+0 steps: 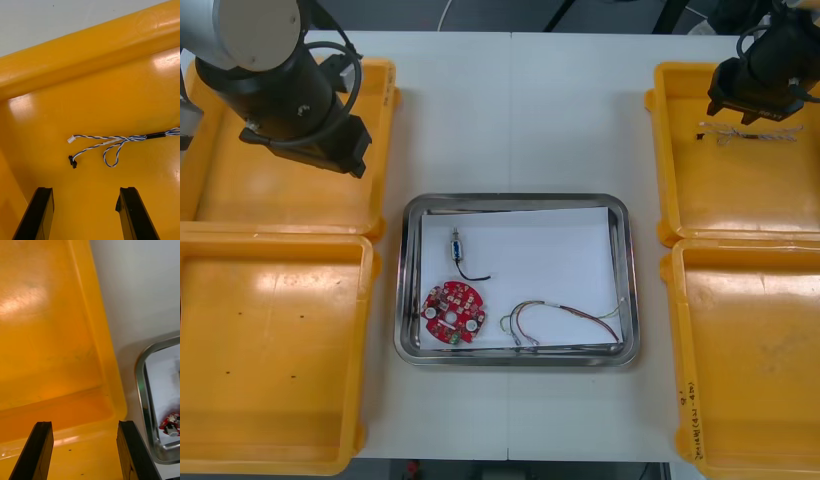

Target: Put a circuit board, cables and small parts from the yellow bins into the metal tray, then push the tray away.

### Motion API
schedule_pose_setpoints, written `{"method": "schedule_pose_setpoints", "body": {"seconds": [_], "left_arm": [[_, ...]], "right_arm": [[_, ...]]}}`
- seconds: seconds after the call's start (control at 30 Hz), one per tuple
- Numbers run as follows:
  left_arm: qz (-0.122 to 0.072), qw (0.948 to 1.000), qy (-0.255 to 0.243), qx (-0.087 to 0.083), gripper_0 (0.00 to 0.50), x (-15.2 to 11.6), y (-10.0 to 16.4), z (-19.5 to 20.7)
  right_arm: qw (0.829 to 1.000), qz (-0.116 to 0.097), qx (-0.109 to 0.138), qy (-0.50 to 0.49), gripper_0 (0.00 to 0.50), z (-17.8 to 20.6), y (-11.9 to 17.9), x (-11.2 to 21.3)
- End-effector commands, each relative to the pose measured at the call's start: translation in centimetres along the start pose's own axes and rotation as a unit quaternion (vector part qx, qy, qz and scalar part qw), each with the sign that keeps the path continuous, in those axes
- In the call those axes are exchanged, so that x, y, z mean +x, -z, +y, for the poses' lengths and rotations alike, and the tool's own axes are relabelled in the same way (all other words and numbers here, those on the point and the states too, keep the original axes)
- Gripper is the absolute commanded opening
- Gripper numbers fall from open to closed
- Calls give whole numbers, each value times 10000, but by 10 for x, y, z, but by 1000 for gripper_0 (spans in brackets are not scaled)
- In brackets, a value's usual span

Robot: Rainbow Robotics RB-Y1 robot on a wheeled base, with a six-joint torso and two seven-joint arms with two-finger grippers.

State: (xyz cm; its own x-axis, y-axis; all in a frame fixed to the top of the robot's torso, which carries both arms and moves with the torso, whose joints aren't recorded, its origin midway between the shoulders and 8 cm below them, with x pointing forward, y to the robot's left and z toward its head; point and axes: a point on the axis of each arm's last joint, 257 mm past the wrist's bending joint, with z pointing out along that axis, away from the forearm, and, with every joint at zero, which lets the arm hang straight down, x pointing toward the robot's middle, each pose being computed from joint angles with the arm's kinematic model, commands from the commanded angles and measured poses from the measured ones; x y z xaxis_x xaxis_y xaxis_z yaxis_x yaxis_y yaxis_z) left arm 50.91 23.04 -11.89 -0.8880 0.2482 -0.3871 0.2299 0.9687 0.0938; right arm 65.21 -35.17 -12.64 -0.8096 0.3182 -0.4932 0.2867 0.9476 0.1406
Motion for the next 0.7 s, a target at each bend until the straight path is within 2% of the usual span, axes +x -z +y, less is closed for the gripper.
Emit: {"method": "schedule_pose_setpoints", "body": {"seconds": [0.03, 0.07, 0.23, 0.33, 0.43, 0.53, 0.63, 0.7], "left_arm": [[-499, 9978, 221, -366, 500, -33, 32, 38], [-514, 9976, 236, -397, 500, -34, 32, 42], [-689, 9963, 436, -281, 500, -47, 26, 55], [-930, 9937, 601, -197, 500, -61, 21, 67], [-1039, 9921, 678, -186, 500, -67, 20, 72], [-1248, 9876, 921, -235, 500, -77, 18, 92], [-1335, 9852, 1046, -247, 500, -81, 15, 102], [-1470, 9803, 1293, -267, 500, -87, 14, 117]], "right_arm": [[9987, -434, -268, 25, 500, 29, 28, -34], [9987, -426, -280, 6, 500, 29, 27, -34], [9984, -438, -344, -107, 500, 31, 23, -32], [9985, -379, -331, -204, 500, 27, 14, -25], [9987, -325, -313, -253, 500, 26, 10, -20], [9981, -239, -314, -478, 500, 34, 1, -10], [9978, -216, -302, -549, 500, 38, -1, -8], [9973, -194, -285, -643, 500, 39, -4, -4]]}}
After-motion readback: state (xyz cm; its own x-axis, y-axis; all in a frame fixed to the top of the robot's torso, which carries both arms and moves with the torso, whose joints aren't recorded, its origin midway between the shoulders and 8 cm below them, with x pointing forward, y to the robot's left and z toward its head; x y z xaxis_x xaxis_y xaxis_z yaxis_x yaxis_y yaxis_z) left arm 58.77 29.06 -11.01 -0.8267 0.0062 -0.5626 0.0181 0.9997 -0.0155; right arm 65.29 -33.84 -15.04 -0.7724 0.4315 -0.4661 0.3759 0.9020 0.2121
